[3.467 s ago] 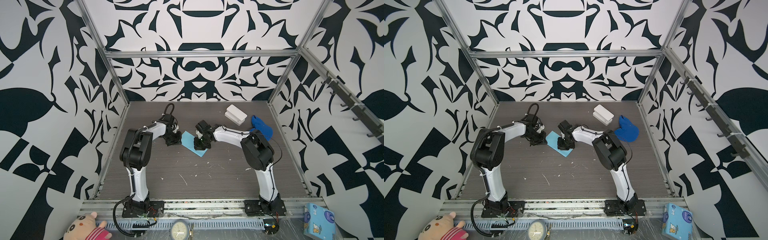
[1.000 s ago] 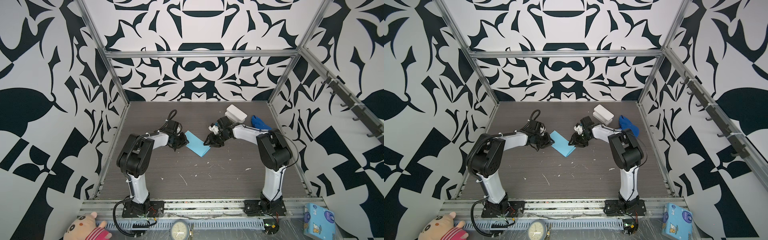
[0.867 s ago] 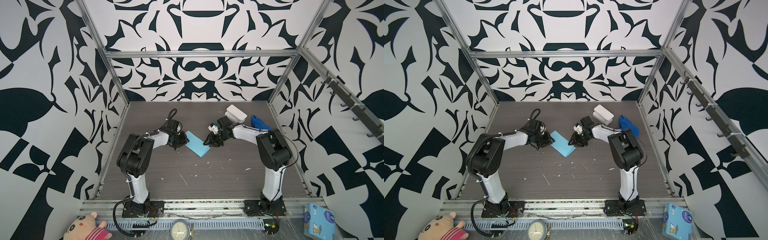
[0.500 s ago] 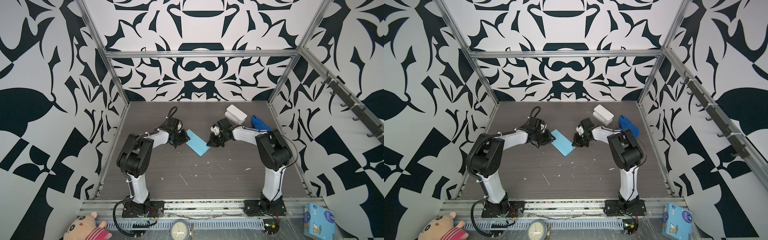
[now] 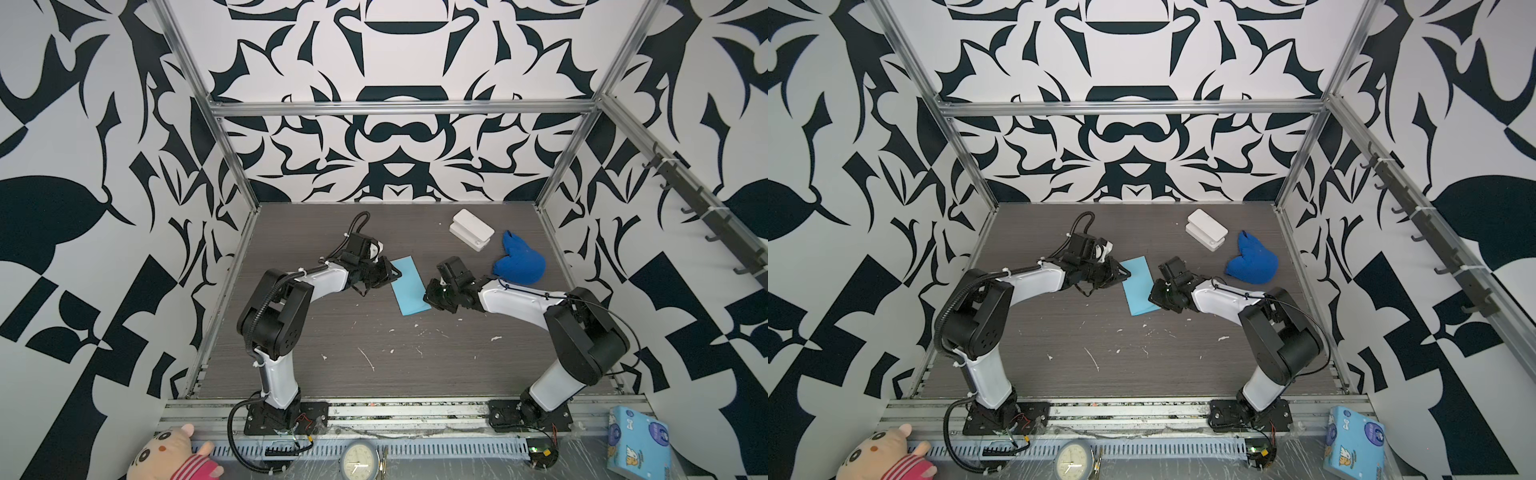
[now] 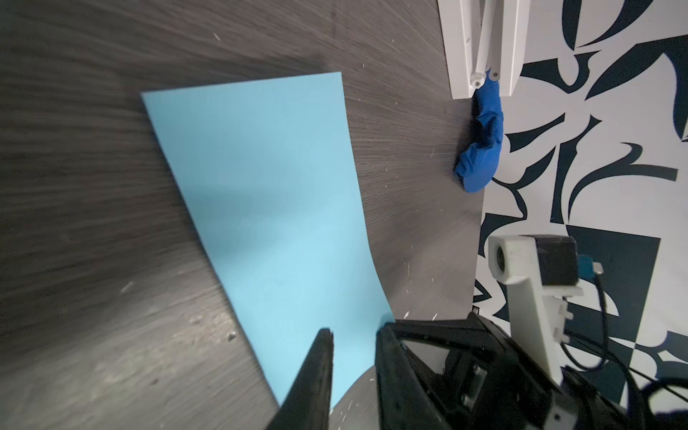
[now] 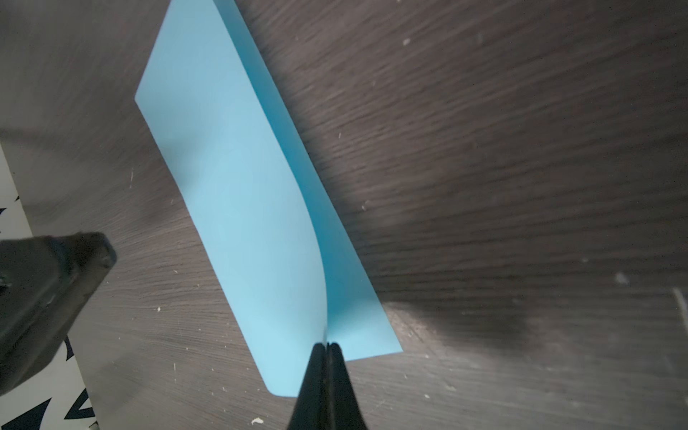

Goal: Fold a paper plane with a square sheet of paper (pick it up from the middle)
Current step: 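Pinch the paper's edge with the right gripper while the left gripper holds the opposite end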

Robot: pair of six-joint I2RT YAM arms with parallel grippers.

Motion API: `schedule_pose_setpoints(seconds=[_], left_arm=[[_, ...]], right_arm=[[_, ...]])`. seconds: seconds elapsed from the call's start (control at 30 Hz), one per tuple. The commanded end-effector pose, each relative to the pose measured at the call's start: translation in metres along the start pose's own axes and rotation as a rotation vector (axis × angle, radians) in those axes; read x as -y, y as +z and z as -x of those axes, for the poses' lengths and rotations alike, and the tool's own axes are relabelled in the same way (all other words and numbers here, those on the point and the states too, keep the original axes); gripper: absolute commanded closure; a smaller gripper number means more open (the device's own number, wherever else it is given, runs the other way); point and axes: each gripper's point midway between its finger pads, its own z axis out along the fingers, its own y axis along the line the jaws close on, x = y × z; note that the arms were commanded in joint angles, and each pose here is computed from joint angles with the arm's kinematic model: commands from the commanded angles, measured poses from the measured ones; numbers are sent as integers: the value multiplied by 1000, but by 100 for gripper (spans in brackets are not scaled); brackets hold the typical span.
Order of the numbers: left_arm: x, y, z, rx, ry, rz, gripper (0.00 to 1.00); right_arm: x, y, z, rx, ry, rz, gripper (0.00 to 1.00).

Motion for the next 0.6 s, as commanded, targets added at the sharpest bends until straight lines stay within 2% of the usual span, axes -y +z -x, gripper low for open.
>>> schedule_pose_setpoints(seconds=[0.0, 0.27, 0.57], left_arm=[[-19, 15, 0, -35, -40, 50, 81], [-49, 27, -8, -76, -49, 152, 84], [-56, 28, -12, -91, -58, 183, 86]], right_arm=[[-2, -4, 15, 76, 54, 0, 100], [-12, -3, 15, 46, 39, 12, 100], [-27, 2, 16, 6, -5, 18, 100]])
